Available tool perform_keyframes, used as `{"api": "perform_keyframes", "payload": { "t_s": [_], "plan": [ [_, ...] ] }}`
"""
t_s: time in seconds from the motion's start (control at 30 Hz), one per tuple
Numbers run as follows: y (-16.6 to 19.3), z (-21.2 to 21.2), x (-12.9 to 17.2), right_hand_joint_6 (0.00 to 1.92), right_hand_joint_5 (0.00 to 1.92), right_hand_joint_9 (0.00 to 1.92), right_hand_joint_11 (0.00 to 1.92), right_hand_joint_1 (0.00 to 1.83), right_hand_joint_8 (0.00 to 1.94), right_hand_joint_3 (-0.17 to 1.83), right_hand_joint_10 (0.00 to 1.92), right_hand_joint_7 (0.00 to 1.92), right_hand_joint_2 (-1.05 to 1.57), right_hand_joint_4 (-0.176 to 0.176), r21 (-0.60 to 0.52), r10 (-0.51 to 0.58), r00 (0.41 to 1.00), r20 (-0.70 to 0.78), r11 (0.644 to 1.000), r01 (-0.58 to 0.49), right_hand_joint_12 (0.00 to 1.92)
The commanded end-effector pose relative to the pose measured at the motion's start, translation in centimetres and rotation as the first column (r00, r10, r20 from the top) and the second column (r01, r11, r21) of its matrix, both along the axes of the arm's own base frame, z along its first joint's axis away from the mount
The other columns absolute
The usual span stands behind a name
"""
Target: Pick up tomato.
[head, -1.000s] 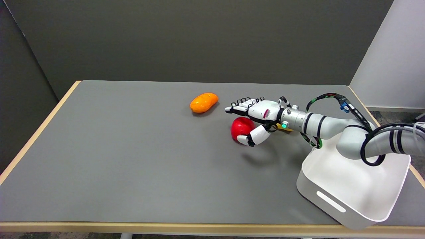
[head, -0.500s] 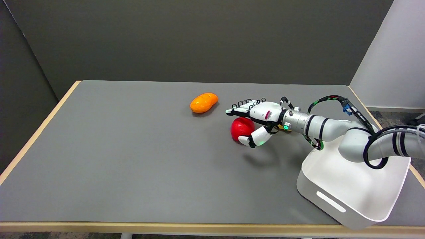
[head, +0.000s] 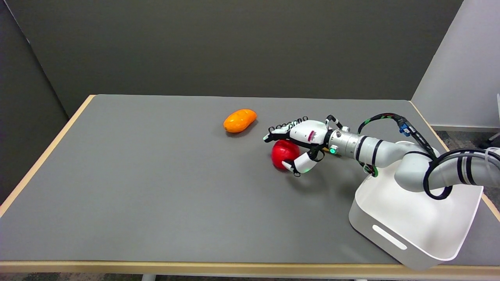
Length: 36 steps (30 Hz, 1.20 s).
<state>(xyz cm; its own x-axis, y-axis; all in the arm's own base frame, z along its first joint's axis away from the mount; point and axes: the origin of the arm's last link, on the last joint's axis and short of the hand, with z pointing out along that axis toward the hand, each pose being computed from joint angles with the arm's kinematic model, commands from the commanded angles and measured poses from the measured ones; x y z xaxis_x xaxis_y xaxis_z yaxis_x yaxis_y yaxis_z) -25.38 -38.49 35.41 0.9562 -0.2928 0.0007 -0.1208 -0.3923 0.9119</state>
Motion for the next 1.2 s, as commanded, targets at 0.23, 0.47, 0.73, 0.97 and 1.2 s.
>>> {"api": "perform_keyframes", "payload": {
  "t_s": [0.23, 0.47, 0.73, 0.97, 1.2],
  "plan": [
    [-0.3, -1.1, -0.3, 0.78, 0.27, 0.41, 0.40, 0.86, 0.51, 0.90, 0.87, 0.46, 0.82, 0.104, 0.021, -0.003, 1.000, 0.002, 1.000, 0.003, 1.45],
    [-0.2, -1.1, -0.4, 1.34, 0.43, 0.62, 0.63, 0.91, 0.85, 0.66, 1.14, 0.62, 0.99, 0.145, 0.024, -0.002, 1.000, 0.004, 1.000, 0.002, 1.56],
    [-0.1, -1.1, -0.3, 1.61, 0.59, 0.81, 0.85, 1.33, 1.29, 0.31, 1.51, 0.75, 1.10, -0.115, 0.026, 0.011, 1.000, 0.013, 1.000, -0.011, 1.55],
    [0.0, -1.0, -0.4, 1.63, 0.58, 0.80, 0.89, 1.33, 1.32, 0.39, 1.54, 0.76, 1.06, -0.118, 0.027, 0.017, 1.000, 0.017, 0.999, -0.018, 1.59],
    [-0.3, -0.9, 0.8, 1.64, 0.58, 0.80, 0.90, 1.33, 1.33, 0.43, 1.56, 0.76, 1.04, -0.121, 0.022, 0.071, 0.996, 0.052, 0.997, -0.072, 1.63]
  ]
}}
